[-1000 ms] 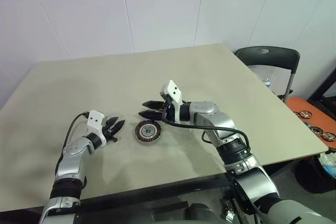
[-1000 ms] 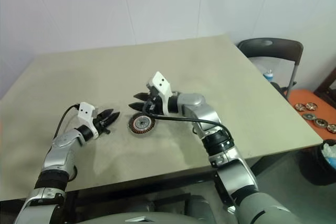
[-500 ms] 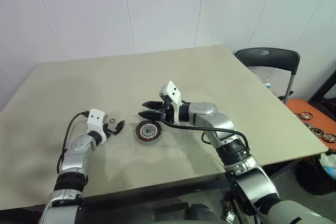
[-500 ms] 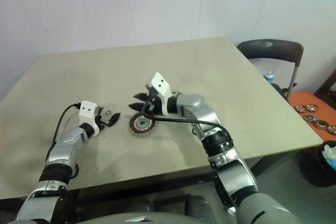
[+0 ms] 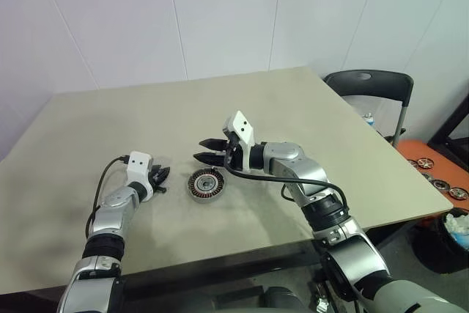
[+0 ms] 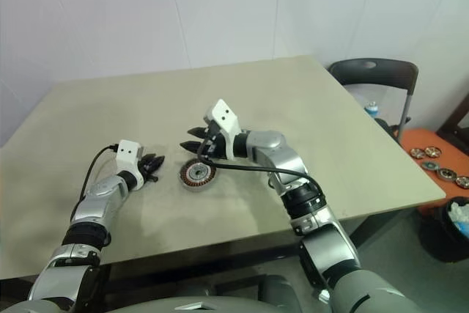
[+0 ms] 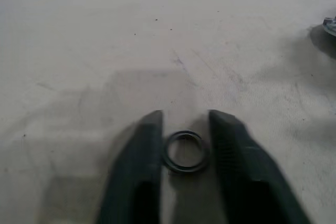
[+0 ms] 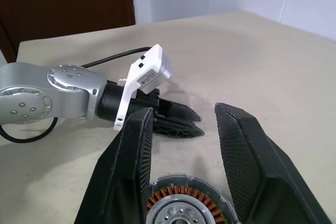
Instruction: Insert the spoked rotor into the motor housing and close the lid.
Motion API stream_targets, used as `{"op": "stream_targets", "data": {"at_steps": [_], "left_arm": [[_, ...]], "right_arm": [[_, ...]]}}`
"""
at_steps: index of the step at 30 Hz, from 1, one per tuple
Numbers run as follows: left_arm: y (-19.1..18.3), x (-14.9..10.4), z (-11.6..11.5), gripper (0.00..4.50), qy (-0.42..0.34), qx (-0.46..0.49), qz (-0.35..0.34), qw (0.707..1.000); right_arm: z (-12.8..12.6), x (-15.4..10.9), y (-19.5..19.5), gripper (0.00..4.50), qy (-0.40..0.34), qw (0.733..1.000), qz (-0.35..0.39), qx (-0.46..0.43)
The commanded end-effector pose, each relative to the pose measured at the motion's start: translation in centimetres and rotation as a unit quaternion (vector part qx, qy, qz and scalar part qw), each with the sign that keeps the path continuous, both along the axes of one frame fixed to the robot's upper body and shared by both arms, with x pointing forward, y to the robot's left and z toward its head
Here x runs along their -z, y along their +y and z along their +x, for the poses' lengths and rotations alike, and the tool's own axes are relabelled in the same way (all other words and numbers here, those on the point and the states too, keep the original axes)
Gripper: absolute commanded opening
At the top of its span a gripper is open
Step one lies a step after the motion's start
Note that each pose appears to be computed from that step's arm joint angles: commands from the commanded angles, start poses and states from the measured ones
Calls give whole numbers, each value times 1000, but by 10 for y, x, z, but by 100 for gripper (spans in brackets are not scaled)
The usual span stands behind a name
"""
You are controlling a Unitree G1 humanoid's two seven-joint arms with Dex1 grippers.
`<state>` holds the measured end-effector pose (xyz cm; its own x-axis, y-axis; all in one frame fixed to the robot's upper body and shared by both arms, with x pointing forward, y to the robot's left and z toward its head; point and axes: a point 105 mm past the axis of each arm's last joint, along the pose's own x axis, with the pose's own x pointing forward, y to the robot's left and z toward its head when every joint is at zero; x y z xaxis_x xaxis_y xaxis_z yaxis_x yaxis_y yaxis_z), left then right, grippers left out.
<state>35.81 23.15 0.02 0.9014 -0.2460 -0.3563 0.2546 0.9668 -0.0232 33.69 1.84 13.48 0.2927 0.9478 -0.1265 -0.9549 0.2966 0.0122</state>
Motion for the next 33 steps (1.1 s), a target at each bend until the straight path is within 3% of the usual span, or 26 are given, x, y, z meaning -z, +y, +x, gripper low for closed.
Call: {"op": "stream_targets", "data": {"at_steps": [1, 6, 9, 14, 17, 22, 33], "left_arm": [[10, 33, -19, 112, 66, -23, 8, 998], [-10, 3, -8, 112, -13, 21, -19, 1000], [-7, -10, -5, 174, -38, 14, -15, 999], [-5, -27, -5, 339, -86, -7, -21, 996], [-5, -14, -18, 436, -65, -15, -25, 997], [-2, 10, -34, 436, -21, -42, -24, 999], [-12, 39, -38, 436, 60, -40, -14, 997]], "right_arm": [[2, -19, 1, 198, -32, 999, 19, -3], [0, -18, 4, 198, -30, 999, 19, -8], [0, -16, 4, 198, -28, 999, 18, -7], [-1, -14, 4, 198, -26, 1000, 15, -8], [-1, -14, 3, 198, -24, 1000, 13, -10], [-2, -14, 2, 198, -24, 1000, 8, -14], [-5, -13, 3, 198, -19, 1000, 3, -19]]}}
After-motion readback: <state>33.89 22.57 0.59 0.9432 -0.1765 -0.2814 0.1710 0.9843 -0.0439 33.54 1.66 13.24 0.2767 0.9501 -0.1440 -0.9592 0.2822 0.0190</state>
